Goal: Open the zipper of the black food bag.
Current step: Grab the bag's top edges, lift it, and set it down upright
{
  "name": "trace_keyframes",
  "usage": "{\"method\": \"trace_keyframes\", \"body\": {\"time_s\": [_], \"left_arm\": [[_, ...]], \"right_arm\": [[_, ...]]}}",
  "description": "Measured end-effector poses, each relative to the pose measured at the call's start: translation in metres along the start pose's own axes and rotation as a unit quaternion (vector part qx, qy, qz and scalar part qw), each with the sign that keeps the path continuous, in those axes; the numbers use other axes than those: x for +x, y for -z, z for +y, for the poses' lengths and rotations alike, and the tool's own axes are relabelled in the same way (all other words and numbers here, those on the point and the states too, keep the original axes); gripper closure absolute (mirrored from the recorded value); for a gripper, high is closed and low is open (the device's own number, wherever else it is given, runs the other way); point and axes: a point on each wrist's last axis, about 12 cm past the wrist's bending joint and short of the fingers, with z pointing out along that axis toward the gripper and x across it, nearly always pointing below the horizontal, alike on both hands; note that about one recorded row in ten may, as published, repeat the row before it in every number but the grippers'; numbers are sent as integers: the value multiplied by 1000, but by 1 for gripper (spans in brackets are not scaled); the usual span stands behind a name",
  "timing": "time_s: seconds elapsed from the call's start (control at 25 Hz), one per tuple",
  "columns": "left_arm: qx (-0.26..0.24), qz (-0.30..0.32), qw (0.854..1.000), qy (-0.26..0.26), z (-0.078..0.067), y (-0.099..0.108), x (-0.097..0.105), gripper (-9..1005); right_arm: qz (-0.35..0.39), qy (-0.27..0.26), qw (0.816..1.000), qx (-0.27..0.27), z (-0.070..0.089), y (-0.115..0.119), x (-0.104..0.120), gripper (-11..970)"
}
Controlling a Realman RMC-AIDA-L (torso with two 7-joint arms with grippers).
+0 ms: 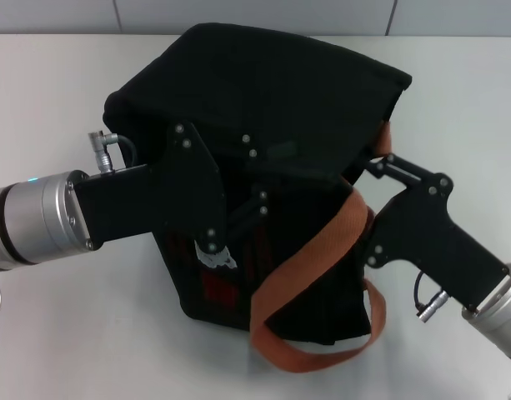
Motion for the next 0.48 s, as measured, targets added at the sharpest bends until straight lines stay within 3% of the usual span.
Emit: {"method": "trace_keyframes", "body": {"time_s": [0.48], "left_arm": [[0,-1,1000,0,0,0,0,826]], "right_arm": [[-5,32,999,19,0,-2,-3,627]]}}
